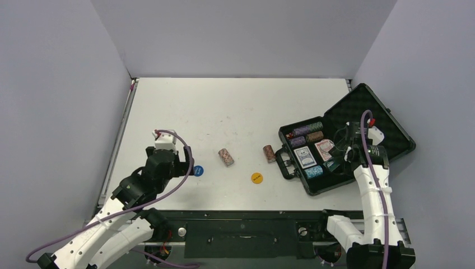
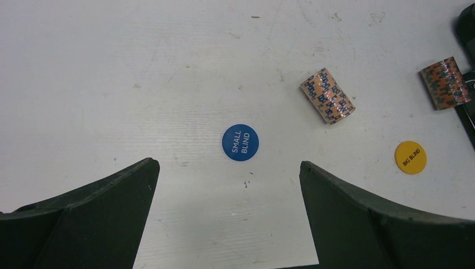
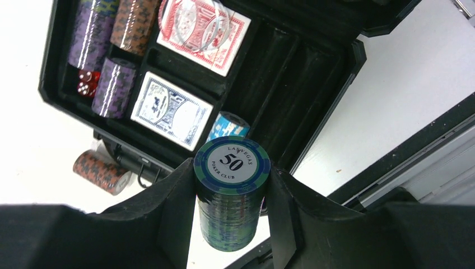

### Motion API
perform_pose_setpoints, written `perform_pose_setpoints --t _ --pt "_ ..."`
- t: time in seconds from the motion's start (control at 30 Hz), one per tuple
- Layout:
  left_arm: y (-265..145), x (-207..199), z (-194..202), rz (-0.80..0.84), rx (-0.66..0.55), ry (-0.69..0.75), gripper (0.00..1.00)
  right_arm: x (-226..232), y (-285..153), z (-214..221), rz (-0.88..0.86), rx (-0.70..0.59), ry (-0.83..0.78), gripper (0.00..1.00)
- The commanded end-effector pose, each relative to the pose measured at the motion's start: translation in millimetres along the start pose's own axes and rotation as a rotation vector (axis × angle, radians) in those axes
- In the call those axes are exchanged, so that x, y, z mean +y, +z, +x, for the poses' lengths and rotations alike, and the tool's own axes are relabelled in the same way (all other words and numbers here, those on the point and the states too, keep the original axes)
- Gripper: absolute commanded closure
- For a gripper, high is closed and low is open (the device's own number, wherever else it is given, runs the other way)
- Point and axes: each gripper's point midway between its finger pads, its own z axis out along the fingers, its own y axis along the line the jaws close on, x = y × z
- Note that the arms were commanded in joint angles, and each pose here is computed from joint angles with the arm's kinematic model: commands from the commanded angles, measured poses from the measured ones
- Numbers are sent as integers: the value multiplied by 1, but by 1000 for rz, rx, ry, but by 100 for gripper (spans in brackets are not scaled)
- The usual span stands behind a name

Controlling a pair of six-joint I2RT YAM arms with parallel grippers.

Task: Pack up texas hold em set

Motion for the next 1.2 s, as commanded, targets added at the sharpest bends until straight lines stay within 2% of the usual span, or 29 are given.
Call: perform_pose_setpoints --t 0.0,0.5,0.9,1.17 --pt "-8 3 -22 -19 -68 -42 4 4 13 -23 17 -84 53 100" --pt "-1 -5 -15 3 -24 -9 4 -6 69 -27 30 -56 191 100" --pt "2 -8 -12 14 -11 1 4 3 108 -34 14 -21 256 100" --pt "5 -10 -13 21 -18 5 4 -7 120 -28 61 -1 268 100"
